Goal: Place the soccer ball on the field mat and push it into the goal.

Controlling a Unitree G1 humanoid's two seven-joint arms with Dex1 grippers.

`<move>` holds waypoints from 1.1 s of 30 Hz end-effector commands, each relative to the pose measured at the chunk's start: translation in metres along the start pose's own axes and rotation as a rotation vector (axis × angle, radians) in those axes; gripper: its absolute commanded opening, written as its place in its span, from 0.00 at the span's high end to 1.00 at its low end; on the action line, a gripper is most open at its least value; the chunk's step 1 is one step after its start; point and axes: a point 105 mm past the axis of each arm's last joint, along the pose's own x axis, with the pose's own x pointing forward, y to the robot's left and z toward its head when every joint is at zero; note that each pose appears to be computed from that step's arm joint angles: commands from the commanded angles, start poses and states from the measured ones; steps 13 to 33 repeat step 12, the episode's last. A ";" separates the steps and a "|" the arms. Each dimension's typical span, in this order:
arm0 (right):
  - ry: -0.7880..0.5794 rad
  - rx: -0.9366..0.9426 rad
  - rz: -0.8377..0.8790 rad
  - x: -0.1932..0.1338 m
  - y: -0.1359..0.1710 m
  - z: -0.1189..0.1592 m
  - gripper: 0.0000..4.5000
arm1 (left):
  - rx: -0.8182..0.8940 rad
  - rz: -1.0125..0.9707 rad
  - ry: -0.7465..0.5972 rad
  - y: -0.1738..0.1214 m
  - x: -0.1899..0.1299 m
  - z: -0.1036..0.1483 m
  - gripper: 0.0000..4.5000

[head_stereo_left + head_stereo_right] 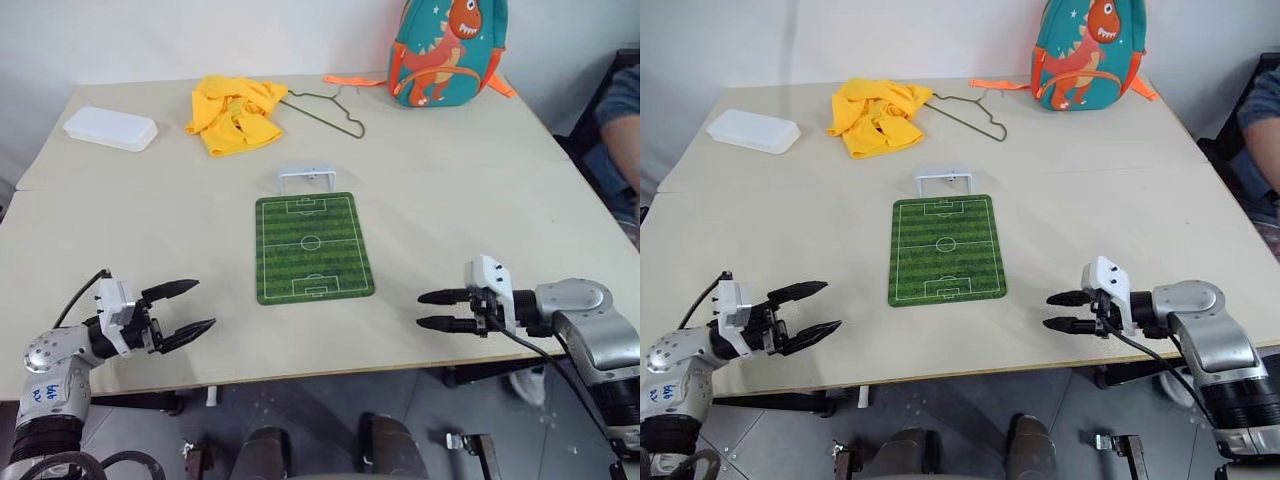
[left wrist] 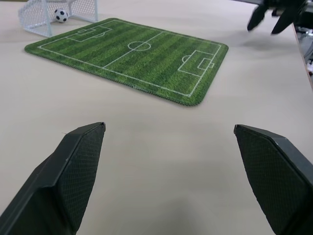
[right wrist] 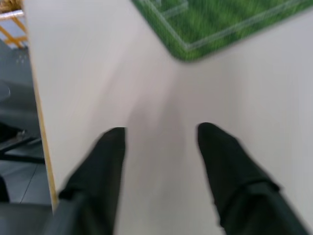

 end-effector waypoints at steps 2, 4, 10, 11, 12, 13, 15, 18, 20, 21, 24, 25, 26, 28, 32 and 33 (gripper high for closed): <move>-0.141 -0.092 -0.031 -0.021 -0.005 0.024 0.09 | 0.042 0.009 -0.012 0.004 -0.009 0.014 0.00; -0.148 -0.105 -0.047 -0.026 -0.009 0.024 0.01 | 0.049 0.004 -0.005 0.004 -0.009 0.014 0.00; -0.084 -0.141 -0.215 -0.041 -0.034 0.004 0.01 | 0.019 -0.015 0.016 0.006 -0.013 0.014 0.00; -0.083 -0.138 -0.230 -0.043 -0.036 0.002 0.01 | 0.019 -0.016 0.016 0.006 -0.013 0.014 0.00; -0.075 -0.128 -0.239 -0.044 -0.036 0.000 0.01 | 0.018 -0.026 0.012 0.005 -0.013 0.014 0.00; -0.075 -0.128 -0.239 -0.044 -0.036 0.000 0.01 | 0.018 -0.026 0.012 0.005 -0.013 0.014 0.00; -0.075 -0.128 -0.239 -0.044 -0.036 0.000 0.01 | 0.018 -0.026 0.012 0.005 -0.013 0.014 0.00; -0.075 -0.128 -0.239 -0.044 -0.036 0.000 0.01 | 0.018 -0.026 0.012 0.005 -0.013 0.014 0.00; -0.075 -0.128 -0.239 -0.044 -0.036 0.000 0.01 | 0.018 -0.026 0.012 0.005 -0.013 0.014 0.00; -0.075 -0.128 -0.239 -0.044 -0.036 0.000 0.01 | 0.018 -0.026 0.012 0.005 -0.013 0.014 0.00; -0.075 -0.128 -0.239 -0.044 -0.036 0.000 0.01 | 0.018 -0.026 0.012 0.005 -0.013 0.014 0.00; -0.075 -0.128 -0.239 -0.044 -0.036 0.000 0.01 | 0.018 -0.026 0.012 0.005 -0.013 0.014 0.00; -0.075 -0.128 -0.239 -0.044 -0.036 0.000 0.01 | 0.018 -0.026 0.012 0.005 -0.013 0.014 0.00; -0.075 -0.128 -0.239 -0.044 -0.036 0.000 0.01 | 0.018 -0.026 0.012 0.005 -0.013 0.014 0.00; -0.075 -0.128 -0.239 -0.044 -0.036 0.000 0.01 | 0.018 -0.026 0.012 0.005 -0.013 0.014 0.00; -0.075 -0.128 -0.239 -0.044 -0.036 0.000 0.01 | 0.018 -0.026 0.012 0.005 -0.013 0.014 0.00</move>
